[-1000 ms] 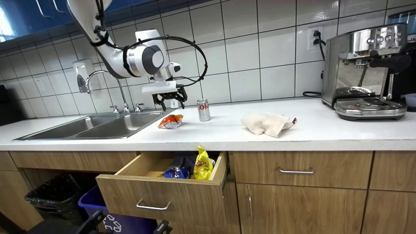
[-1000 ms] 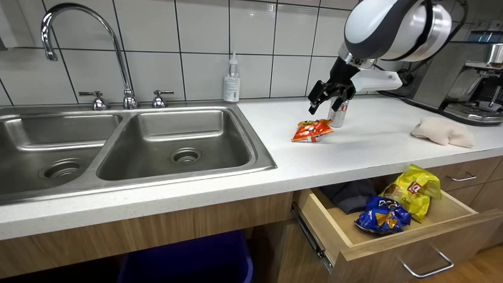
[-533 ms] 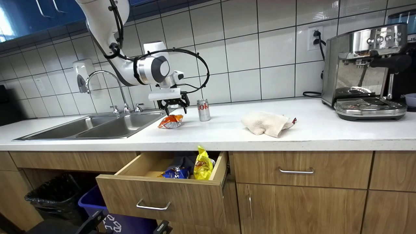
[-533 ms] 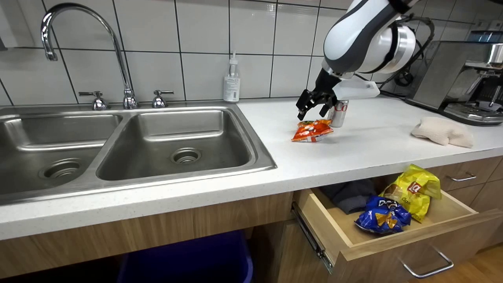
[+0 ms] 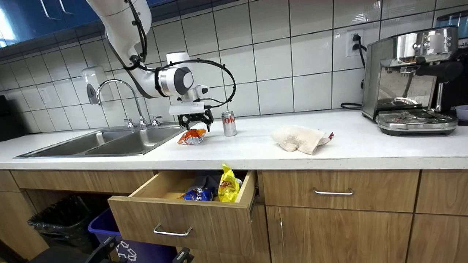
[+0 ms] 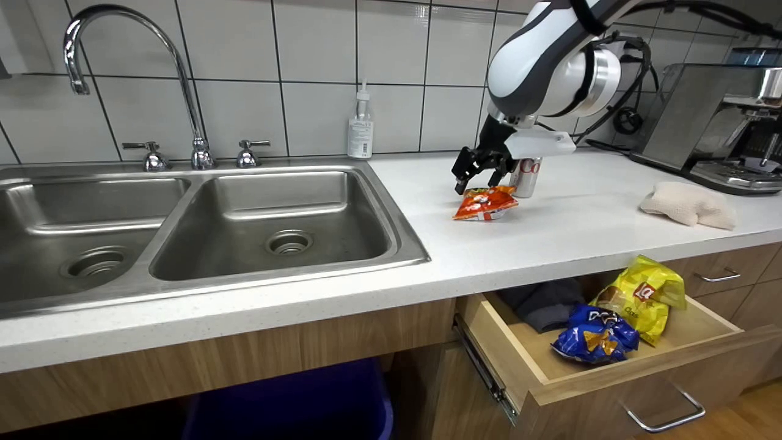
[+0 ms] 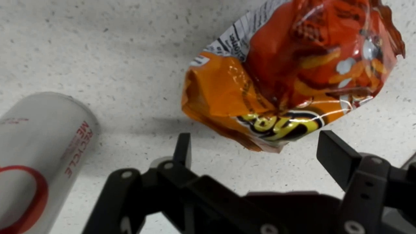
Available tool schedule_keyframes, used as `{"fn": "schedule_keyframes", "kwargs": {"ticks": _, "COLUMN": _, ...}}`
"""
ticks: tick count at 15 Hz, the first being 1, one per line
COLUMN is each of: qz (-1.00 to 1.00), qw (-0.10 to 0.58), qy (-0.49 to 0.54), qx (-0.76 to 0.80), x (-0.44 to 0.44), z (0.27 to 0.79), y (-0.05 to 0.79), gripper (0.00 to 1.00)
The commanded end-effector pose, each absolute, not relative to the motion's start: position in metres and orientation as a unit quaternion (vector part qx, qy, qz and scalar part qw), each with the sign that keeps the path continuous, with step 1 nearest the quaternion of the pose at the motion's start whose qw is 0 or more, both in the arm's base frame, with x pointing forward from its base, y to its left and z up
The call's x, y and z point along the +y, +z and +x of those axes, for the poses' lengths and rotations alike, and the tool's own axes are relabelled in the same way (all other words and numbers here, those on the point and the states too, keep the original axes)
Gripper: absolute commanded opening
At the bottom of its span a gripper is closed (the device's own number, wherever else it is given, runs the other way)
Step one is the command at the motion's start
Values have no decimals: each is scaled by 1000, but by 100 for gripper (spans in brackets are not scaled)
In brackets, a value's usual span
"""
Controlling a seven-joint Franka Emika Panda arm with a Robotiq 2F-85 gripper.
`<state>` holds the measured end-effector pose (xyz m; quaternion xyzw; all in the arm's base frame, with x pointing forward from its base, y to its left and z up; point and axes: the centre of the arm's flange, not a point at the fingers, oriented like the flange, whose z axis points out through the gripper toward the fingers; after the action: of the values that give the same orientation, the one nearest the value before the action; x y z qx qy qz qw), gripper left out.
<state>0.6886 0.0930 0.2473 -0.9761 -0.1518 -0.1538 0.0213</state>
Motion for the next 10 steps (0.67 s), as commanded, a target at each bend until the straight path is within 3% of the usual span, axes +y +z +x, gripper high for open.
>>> {"fn": "schedule_keyframes", "kwargs": {"ticks": 1, "qz": -977, "qw": 24, "qy": -136, "qx": -162, "x": 102, "z": 697, "y": 249, "gripper": 100}}
{"fn": "schedule_keyframes", "kwargs": {"ticks": 10, "qz": -975, "qw": 13, "qy": -128, "qx": -180, "x": 94, "z": 677, "y": 254, "gripper": 100}}
